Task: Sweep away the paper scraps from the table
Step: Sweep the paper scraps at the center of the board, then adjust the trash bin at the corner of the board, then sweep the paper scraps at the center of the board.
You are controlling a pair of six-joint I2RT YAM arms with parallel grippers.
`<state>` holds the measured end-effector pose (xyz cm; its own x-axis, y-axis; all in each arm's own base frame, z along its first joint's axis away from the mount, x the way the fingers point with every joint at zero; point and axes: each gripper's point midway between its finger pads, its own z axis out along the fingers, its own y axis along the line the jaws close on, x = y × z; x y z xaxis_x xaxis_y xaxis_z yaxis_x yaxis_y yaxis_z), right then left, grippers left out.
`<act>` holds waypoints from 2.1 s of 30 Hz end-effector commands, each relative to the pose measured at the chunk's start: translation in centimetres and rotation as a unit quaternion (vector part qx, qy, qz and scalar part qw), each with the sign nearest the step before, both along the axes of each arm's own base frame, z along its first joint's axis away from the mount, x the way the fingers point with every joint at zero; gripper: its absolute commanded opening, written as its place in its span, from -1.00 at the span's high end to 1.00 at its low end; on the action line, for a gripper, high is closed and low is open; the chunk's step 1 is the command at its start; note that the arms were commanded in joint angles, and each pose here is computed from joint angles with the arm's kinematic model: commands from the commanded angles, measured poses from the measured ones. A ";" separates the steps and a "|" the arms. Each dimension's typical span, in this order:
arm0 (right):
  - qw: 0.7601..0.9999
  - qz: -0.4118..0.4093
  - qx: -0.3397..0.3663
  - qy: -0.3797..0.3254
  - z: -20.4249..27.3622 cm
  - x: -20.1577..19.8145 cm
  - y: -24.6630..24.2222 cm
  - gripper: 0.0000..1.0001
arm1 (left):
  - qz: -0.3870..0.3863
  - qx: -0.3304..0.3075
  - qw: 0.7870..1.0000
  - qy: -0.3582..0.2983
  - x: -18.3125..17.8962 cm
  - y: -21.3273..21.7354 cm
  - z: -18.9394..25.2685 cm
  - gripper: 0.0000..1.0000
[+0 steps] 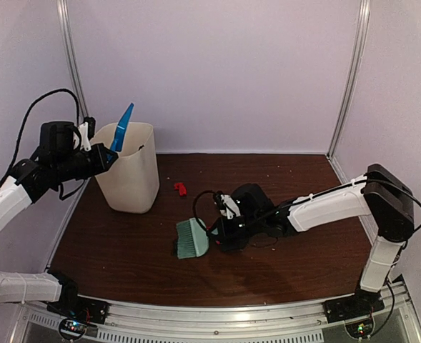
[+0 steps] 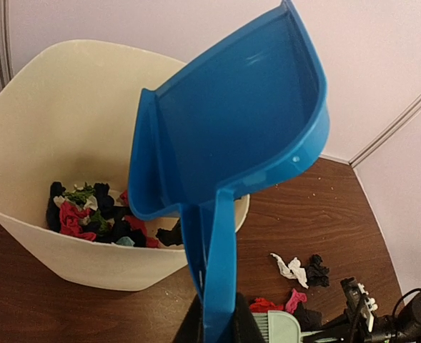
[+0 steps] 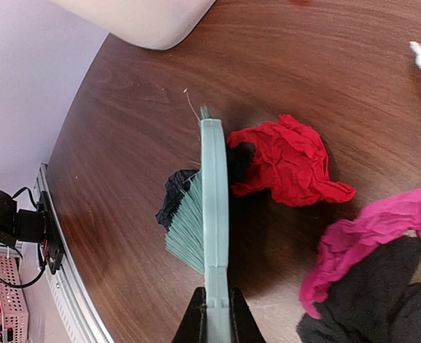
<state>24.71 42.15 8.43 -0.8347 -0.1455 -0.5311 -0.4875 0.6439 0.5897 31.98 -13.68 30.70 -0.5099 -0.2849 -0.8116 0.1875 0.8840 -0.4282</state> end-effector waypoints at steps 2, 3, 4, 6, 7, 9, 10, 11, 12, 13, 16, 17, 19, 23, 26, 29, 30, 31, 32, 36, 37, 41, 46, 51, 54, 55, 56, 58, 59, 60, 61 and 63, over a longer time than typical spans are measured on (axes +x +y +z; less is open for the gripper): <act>0.995 -0.061 -0.075 0.010 -3.5 0.6 -6.1 1.00 | -0.013 0.002 1.000 -0.022 0.3 -0.6 0.5 1.00; 0.994 -0.074 -0.081 0.007 -3.5 0.8 -7.0 1.00 | -0.014 0.003 1.000 -0.020 0.3 -0.6 0.3 1.00; 0.993 -0.088 -0.084 0.003 -3.1 1.1 -7.9 1.00 | -0.017 0.005 1.000 -0.021 0.3 -0.7 0.3 1.00; 0.989 -0.115 -0.094 -0.001 -2.8 1.5 -9.8 1.00 | -0.029 0.009 0.999 -0.017 0.3 -1.2 -0.1 1.00; 0.987 -0.127 -0.099 -0.005 -2.5 1.6 -10.6 1.00 | -0.035 0.011 0.999 -0.016 0.2 -1.4 -0.2 1.00; 0.981 -0.152 -0.118 -0.012 -2.2 1.6 -12.6 1.00 | -0.051 0.019 0.998 -0.011 0.0 -2.2 -0.7 1.00; 0.979 -0.163 -0.120 -0.019 -1.6 1.7 -13.4 1.00 | -0.057 0.025 0.998 -0.009 -0.1 -2.6 -0.9 1.00; 0.977 -0.173 -0.123 -0.028 -0.9 1.8 -14.1 1.00 | -0.064 0.032 0.997 -0.008 -0.2 -3.0 -1.2 1.00; 0.976 -0.177 -0.121 -0.034 -0.2 1.7 -14.4 1.00 | -0.071 0.038 0.997 -0.006 -0.3 -3.4 -1.3 1.00; 0.977 -0.176 -0.112 -0.043 0.7 1.7 -14.6 1.00 | -0.078 0.044 0.996 -0.005 -0.4 -3.9 -1.5 1.00; 0.983 -0.151 -0.069 -0.074 4.1 1.2 -14.0 1.00 | -0.097 0.060 0.993 -0.008 -0.9 -5.0 -1.8 1.00; 0.985 -0.142 -0.053 -0.086 5.3 1.1 -13.7 1.00 | -0.101 0.065 0.993 -0.010 -1.0 -5.4 -1.6 1.00; 0.985 -0.126 -0.016 -0.116 8.4 0.9 -13.2 1.00 | -0.104 0.078 0.991 -0.018 -1.4 -5.8 -1.3 1.00; 0.974 -0.132 0.020 -0.182 13.1 1.8 -13.3 1.00 | -0.127 0.097 0.987 -0.033 -2.5 -7.4 -0.3 1.00; 0.957 -0.178 0.006 -0.230 15.3 4.1 -14.8 1.00 | -0.129 0.117 0.984 -0.030 -2.9 -8.0 -0.3 1.00; 0.943 -0.231 -0.010 -0.239 16.0 7.3 -16.2 1.00 | -0.131 0.133 0.982 -0.020 -3.3 -8.5 -1.1 1.00; 0.942 -0.241 -0.008 -0.232 16.1 8.4 -16.2 1.00 | -0.132 0.136 0.982 -0.018 -3.5 -8.7 -1.3 1.00; 0.944 -0.246 -0.007 -0.220 15.7 9.5 -15.9 1.00 | -0.134 0.138 0.981 -0.018 -3.6 -8.9 -1.4 1.00; 0.947 -0.242 0.001 -0.209 15.8 10.4 -15.3 1.00 | -0.135 0.139 0.981 -0.018 -3.7 -9.0 -1.4 1.00; 0.967 -0.182 0.049 -0.171 15.5 13.1 -10.1 1.00 | -0.122 0.151 0.981 -0.019 -3.6 -8.7 -1.5 1.00; 0.973 -0.164 0.052 -0.153 14.3 13.5 -8.8 1.00 | -0.119 0.153 0.981 -0.021 -3.5 -8.6 -1.4 1.00; 0.982 -0.126 0.079 -0.113 12.0 14.5 -5.7 1.00 | -0.131 0.132 0.981 -0.050 -3.5 -9.3 1.3 1.00; 0.987 -0.125 0.069 -0.072 7.9 15.9 -5.1 1.00 | -0.118 0.115 0.983 -0.085 -3.2 -9.1 5.9 1.00; 0.986 -0.161 0.027 -0.037 3.6 16.3 -8.3 1.00 | -0.146 0.108 0.979 -0.096 -3.2 -10.4 7.3 1.00; 0.983 -0.179 0.014 -0.027 2.4 15.6 -10.6 1.00 | -0.173 0.121 0.975 -0.074 -3.3 -12.1 5.2 1.00; 0.983 -0.183 0.009 -0.024 2.0 15.2 -11.3 1.00 | -0.179 0.127 0.973 -0.068 -3.4 -12.6 4.5 1.00; 0.982 -0.185 0.006 -0.022 1.8 14.7 -11.8 1.00 | -0.183 0.132 0.972 -0.064 -3.6 -13.2 3.9 1.00; 0.983 -0.185 -0.004 -0.018 1.3 13.5 -12.8 1.00 | -0.190 0.145 0.969 -0.058 -3.9 -14.1 2.9 1.00; 0.982 -0.186 -0.009 -0.015 1.1 13.0 -13.2 1.00 | -0.194 0.150 0.968 -0.055 -4.0 -14.5 2.5 1.00; 0.982 -0.187 -0.011 -0.017 1.3 12.4 -13.7 1.00 | -0.200 0.154 0.966 -0.052 -4.2 -15.0 2.0 1.00; 0.981 -0.190 -0.017 -0.016 1.2 11.8 -14.3 1.00 | -0.207 0.159 0.964 -0.049 -4.5 -15.5 1.5 1.00; 0.979 -0.200 -0.027 -0.020 1.3 10.7 -15.6 1.00 | -0.225 0.174 0.958 -0.044 -5.3 -16.6 0.3 1.00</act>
<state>37.25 28.83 10.01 -0.8120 0.1608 -0.5610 -0.2438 0.7799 0.5765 27.72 -28.97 32.00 -0.4628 0.1855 -0.8668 0.5664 0.8141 -0.1281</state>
